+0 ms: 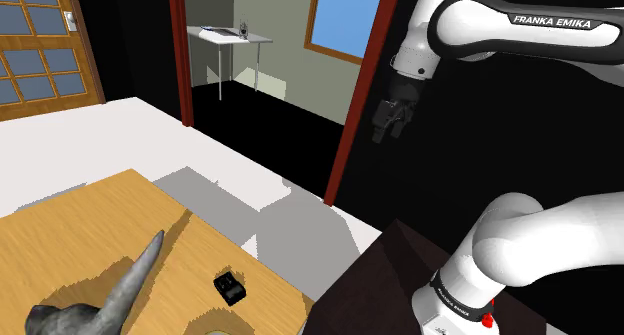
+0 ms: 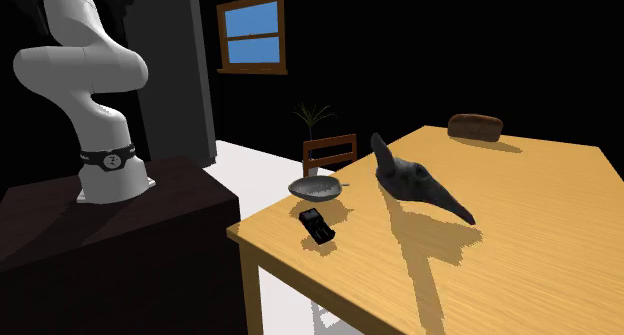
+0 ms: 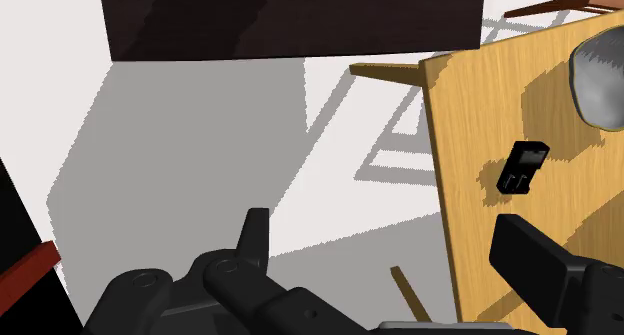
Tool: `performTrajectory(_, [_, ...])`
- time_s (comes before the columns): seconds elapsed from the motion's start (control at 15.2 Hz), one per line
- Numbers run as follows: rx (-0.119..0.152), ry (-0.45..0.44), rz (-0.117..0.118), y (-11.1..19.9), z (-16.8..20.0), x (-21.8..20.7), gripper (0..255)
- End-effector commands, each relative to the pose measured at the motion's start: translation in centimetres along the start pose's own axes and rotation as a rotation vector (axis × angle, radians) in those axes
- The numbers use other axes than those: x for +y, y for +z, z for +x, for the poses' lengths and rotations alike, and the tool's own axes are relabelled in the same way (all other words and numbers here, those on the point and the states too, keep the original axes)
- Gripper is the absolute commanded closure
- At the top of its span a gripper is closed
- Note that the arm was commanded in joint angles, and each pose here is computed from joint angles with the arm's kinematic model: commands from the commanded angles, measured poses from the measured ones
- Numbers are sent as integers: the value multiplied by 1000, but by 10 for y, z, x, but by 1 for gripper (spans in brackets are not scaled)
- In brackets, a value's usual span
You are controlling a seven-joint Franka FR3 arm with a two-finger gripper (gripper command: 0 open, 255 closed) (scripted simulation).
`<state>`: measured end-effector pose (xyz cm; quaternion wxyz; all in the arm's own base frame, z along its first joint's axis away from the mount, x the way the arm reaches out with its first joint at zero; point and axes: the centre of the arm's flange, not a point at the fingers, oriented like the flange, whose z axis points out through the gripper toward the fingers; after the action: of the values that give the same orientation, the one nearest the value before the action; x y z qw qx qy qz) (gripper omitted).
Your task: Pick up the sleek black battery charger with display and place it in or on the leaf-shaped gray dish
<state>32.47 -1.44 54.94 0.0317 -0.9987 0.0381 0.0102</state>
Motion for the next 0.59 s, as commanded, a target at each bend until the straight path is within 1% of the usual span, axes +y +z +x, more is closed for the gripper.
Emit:
performTrajectory(0.0, [0,0,0,0,0,0,0])
performTrajectory(0.53, [16,11,-10,78,12,-72,0])
